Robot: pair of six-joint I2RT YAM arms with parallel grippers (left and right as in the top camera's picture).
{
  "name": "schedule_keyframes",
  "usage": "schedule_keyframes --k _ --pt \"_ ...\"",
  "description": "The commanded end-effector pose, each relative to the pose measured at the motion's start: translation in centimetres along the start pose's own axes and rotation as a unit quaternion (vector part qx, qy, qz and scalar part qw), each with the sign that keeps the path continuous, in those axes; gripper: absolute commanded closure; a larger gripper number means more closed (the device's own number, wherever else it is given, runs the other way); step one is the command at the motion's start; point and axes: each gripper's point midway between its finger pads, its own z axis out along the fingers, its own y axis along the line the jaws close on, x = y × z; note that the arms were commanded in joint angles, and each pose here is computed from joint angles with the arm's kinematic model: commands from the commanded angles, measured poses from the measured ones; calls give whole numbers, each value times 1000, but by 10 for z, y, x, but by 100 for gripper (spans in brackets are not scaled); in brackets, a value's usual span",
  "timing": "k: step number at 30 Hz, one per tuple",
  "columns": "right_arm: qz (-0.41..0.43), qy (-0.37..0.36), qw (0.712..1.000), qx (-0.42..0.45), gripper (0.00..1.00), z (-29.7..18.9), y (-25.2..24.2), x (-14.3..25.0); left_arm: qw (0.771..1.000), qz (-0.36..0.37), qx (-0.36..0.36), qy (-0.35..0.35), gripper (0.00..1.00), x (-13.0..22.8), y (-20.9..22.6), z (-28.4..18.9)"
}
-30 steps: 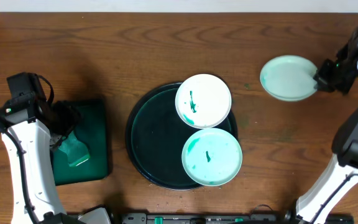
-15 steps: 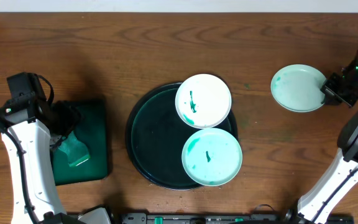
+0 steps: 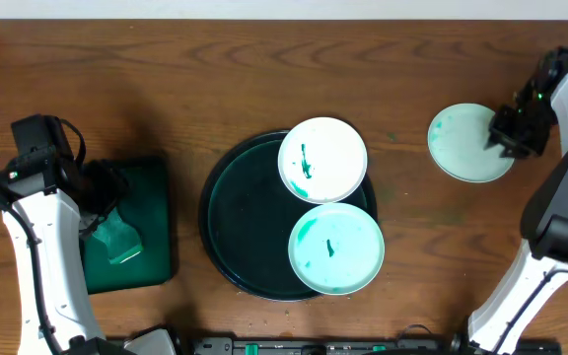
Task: Clean dirty plates on tray and stack at the side
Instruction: 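Move the right gripper back and grasp the rim of the left white plate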
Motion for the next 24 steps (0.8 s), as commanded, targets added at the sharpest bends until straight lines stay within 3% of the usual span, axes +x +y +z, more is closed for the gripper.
schedule_keyframes --k 1,4,6,7,10,14,19,24 --pt "-102 -111 988 -25 62 -82 52 5 1000 3 2 -3 26 -4 -2 -3" --pt "-141 -157 977 -41 62 -113 83 16 1000 3 2 -3 26 -4 -2 -3" --pt "-165 -178 969 -56 42 -127 103 23 1000 3 2 -3 26 -4 -2 -3" --pt "-176 -183 966 -57 40 -130 111 28 1000 3 2 -3 26 -4 -2 -3" --pt "-194 -170 964 -57 56 -124 125 37 1000 3 2 -3 26 -4 -2 -3" --pt "-235 -112 963 -73 46 -86 144 50 1000 3 2 -3 26 -4 -1 -3" --pt "-296 -14 949 -105 50 -22 168 72 1000 3 2 -3 26 -4 -2 -3" --pt "-320 21 942 -97 50 19 187 83 1000 3 2 -3 26 -4 -2 -3"
